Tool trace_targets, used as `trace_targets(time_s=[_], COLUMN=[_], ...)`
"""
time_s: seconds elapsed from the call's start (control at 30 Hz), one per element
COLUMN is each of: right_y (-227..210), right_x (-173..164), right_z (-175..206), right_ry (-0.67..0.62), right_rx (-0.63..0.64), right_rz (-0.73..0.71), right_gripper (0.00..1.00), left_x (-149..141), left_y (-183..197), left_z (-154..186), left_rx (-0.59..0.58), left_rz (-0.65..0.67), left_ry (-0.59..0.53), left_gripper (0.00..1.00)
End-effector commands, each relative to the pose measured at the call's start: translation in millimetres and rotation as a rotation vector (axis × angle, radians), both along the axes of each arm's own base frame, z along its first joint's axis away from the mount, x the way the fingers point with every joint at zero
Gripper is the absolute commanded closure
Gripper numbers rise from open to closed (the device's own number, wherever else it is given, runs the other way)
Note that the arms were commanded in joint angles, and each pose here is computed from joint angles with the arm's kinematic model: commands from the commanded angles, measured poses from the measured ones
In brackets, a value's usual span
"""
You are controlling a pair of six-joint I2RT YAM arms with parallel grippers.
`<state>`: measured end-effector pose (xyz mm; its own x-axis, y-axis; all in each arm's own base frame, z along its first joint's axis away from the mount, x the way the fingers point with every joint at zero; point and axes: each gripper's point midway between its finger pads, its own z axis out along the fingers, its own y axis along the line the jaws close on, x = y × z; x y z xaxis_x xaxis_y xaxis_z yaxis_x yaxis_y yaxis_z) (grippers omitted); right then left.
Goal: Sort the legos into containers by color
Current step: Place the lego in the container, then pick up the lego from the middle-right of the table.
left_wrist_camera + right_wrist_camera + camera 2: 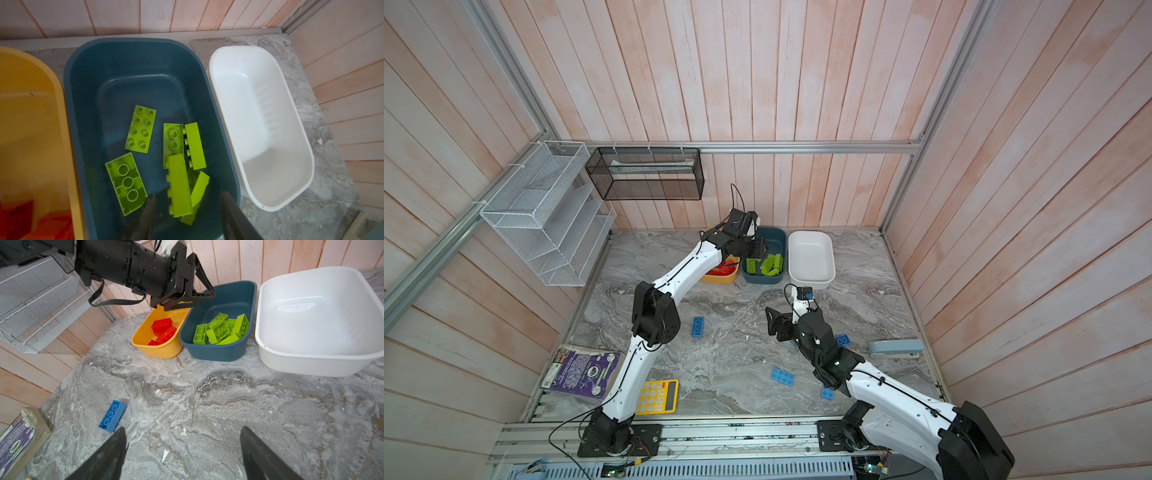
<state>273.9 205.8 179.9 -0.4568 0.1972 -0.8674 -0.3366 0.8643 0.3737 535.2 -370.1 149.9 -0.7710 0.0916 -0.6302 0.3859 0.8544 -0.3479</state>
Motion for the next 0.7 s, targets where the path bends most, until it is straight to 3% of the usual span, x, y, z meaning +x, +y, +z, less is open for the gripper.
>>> trace_targets(time_s=[0.0,0.13,0.33,0.47,0.67], right_y=[-1.7,-20.5,-56.0,-74.7,-94.3], right_x=[2.6,1.6,-1.4,-5.1,-11.1], right_z=[-2.5,-24.9,-49.5,-60.4,-86.2], right_ry=[0.077,0.202,0.401,0.458,0.542], right_rx=[-0.050,-0.146,-0.226,-0.219,-0.216], right_rz=[-0.034,-0.129,-0.296,-0.387,-0.471], right_gripper=[0.12,0.07,0.03,0.01,0.01], left_x=[-5.7,-26.7,-83.4,-131.2,-197.0], left_y=[0.7,11.5,36.4,53.1,91.4], left_z=[41.3,73.0,106.5,98.3,52.0], left_rx=[-0.036,-0.055,-0.128,-0.156,-0.088], left_rz=[-0.018,-0.011,0.032,0.058,0.091], left_ry=[-0.053,-0.091,-0.175,-0.194,-0.161], left_gripper=[0.44,0.43,0.42,0.42,0.42])
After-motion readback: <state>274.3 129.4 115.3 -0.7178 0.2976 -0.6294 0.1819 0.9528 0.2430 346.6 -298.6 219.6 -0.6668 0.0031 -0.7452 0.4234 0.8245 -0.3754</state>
